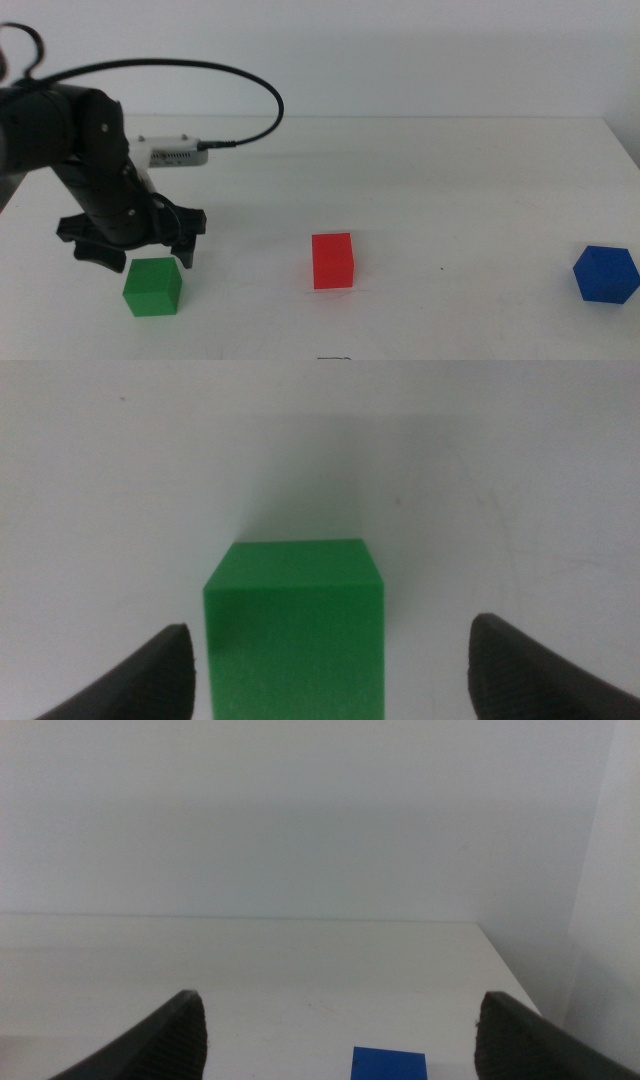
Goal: Stack red cubes first, then green, then blue cubes in a specific spot.
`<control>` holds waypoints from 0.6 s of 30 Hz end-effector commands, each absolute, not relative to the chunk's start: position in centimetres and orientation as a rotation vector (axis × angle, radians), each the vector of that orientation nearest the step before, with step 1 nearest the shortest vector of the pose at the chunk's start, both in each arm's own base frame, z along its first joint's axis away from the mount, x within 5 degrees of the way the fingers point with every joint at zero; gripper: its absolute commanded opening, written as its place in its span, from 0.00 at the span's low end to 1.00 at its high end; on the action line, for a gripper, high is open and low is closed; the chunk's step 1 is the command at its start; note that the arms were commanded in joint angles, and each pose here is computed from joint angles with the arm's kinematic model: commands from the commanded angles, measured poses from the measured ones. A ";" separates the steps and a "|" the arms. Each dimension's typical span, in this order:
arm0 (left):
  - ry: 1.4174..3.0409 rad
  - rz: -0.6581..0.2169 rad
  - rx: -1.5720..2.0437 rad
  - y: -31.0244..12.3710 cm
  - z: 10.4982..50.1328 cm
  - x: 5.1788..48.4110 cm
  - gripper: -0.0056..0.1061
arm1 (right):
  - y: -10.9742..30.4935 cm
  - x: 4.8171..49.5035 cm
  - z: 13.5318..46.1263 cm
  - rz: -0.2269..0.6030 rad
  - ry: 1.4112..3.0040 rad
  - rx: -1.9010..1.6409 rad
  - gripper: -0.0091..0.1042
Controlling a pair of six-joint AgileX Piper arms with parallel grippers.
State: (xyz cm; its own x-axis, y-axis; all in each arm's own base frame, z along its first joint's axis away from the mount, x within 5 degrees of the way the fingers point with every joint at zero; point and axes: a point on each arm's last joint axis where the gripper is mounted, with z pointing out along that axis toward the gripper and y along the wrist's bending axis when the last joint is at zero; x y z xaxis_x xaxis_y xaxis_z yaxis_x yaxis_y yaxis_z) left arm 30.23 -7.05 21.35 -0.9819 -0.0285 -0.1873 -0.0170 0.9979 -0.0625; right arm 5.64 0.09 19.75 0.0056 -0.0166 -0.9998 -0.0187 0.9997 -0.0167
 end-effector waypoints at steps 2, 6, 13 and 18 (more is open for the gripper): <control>2.904 -0.122 -0.044 -7.3 21.9 30.8 0.89 | 0.1 5.4 21.2 -0.003 1.451 -0.042 0.91; 2.937 -0.109 -0.039 -7.3 20.9 31.1 0.89 | 0.1 5.4 21.2 -0.003 1.451 -0.042 0.91; 2.973 -0.094 -0.014 -7.4 19.7 31.4 0.89 | 0.1 5.4 21.2 -0.003 1.451 -0.042 0.91; 2.993 -0.088 0.003 -7.4 19.0 31.5 0.84 | 0.1 5.4 21.2 -0.003 1.451 -0.042 0.91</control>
State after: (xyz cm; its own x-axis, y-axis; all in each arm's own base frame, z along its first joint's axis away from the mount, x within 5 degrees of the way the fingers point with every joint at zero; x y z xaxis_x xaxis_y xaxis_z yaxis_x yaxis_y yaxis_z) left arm 31.27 -7.30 17.40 -0.9961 0.0041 -0.0879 0.0073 0.9993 -0.0359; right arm 5.64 0.09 19.75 0.0056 -0.0166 -0.9998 -0.0187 0.9997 -0.0167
